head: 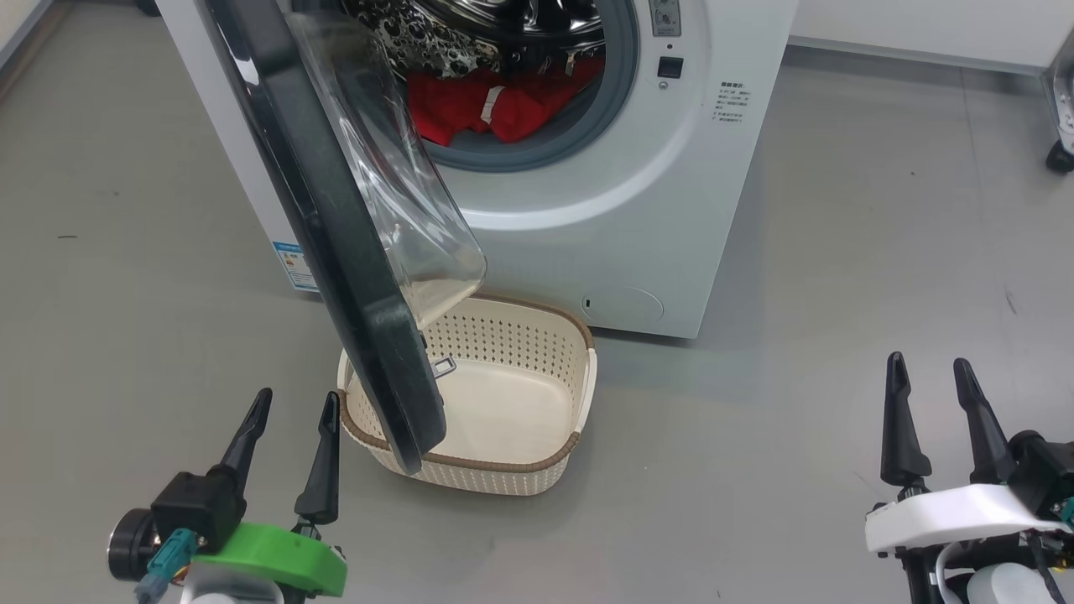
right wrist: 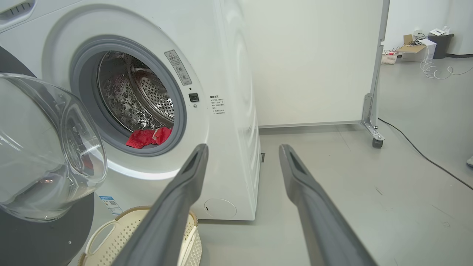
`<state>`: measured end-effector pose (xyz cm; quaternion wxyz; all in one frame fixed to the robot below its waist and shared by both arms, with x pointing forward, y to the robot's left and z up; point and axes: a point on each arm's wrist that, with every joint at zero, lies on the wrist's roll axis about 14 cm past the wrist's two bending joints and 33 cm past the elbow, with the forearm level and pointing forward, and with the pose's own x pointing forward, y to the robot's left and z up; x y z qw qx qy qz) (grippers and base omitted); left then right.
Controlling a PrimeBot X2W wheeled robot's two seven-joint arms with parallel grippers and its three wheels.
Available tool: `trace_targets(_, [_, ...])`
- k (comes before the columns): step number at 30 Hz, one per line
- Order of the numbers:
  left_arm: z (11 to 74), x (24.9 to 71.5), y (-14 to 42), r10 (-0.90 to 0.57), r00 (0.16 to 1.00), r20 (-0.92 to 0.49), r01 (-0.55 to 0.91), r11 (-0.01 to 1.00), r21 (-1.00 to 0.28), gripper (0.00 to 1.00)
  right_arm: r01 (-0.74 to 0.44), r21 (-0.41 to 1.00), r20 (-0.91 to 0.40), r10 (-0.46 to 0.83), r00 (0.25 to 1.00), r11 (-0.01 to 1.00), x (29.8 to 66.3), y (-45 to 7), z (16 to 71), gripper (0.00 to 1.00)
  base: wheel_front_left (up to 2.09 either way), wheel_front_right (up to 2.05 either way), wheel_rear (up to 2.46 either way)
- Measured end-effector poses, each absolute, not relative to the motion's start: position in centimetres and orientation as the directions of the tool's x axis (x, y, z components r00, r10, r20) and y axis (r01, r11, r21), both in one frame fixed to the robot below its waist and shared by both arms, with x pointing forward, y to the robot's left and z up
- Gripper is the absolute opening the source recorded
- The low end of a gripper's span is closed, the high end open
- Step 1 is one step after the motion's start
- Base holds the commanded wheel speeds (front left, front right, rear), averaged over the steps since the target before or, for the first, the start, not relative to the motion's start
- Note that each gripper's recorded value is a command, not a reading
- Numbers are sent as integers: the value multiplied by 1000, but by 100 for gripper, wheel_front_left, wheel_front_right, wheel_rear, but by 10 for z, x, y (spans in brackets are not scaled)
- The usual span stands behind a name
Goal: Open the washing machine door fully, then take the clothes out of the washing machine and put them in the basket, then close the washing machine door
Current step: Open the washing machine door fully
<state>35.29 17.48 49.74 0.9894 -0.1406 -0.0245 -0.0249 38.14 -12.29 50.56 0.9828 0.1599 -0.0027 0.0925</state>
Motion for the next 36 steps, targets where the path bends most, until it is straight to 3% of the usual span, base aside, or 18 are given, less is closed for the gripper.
trace_targets(25, [495,353,177,-33,998,48,45,959,-279,100,-182,322,31,182,983,929,377,-120,501,100,0,0,0])
trace_targets(26, [495,353,177,-32,998,47,44,959,-280,72,-181,324,29,182,983,929,377,-120,500,100,0,0,0])
trace_targets(27, [495,353,178,-30,998,47,42,959,-281,24,-183,326,29,183,983,928,377,-120,500,100,0,0,0])
trace_targets(28, [495,353,179,-27,999,47,39,959,-281,0,-184,326,29,185,982,927,377,-119,500,100,0,0,0])
trace_targets(36, [504,355,186,-5,997,77,26,960,-277,0,-185,331,30,185,982,926,377,-118,499,100,0,0,0])
